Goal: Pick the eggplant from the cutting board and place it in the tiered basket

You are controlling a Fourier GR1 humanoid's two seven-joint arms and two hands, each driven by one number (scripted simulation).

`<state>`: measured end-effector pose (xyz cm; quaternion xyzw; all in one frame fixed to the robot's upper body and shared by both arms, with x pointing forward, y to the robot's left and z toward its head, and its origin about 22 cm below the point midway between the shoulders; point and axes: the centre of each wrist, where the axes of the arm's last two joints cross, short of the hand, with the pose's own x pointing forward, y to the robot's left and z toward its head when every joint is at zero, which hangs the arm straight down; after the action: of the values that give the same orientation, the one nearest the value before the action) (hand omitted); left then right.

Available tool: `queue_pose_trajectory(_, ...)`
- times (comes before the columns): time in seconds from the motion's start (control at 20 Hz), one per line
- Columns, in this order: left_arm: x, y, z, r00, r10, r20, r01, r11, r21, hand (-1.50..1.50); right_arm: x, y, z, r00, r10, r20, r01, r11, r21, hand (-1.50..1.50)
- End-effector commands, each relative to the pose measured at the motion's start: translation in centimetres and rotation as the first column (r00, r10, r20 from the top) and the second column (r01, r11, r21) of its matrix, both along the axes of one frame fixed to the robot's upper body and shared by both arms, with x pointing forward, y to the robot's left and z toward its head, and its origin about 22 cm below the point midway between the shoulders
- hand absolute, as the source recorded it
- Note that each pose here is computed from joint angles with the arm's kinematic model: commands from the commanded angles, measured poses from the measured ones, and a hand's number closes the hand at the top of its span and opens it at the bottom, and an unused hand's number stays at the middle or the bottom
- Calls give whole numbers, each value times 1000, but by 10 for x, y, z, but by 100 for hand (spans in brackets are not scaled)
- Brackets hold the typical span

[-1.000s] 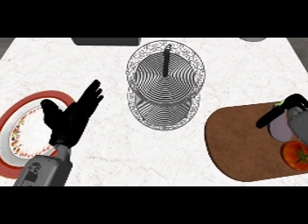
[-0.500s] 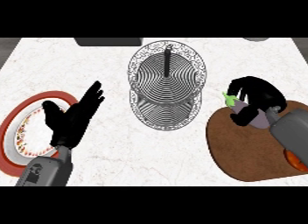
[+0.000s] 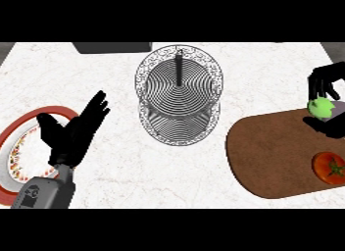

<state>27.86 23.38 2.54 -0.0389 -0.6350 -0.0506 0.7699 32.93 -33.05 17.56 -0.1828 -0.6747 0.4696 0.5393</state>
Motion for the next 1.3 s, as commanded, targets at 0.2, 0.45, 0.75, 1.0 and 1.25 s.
queue_pose_trajectory(0.2,6,3,9,1000,-15,22,15,1000,-12,0,-30,-38,102,974,59,219,-94,984,151,150)
queue_pose_trajectory(0.45,-2,0,-6,999,-48,15,48,999,3,0,-31,-29,148,962,48,268,-91,985,150,150)
queue_pose_trajectory(0.75,1,-16,-4,998,-61,6,61,998,-3,0,-34,21,175,965,66,254,-87,994,69,150)
queue_pose_trajectory(1.0,1,-18,10,998,-63,22,63,998,4,0,-11,67,160,975,61,214,-89,989,119,150)
queue_pose_trajectory(1.25,7,-20,10,998,-66,20,66,998,17,0,11,124,181,983,37,177,-65,986,154,150)
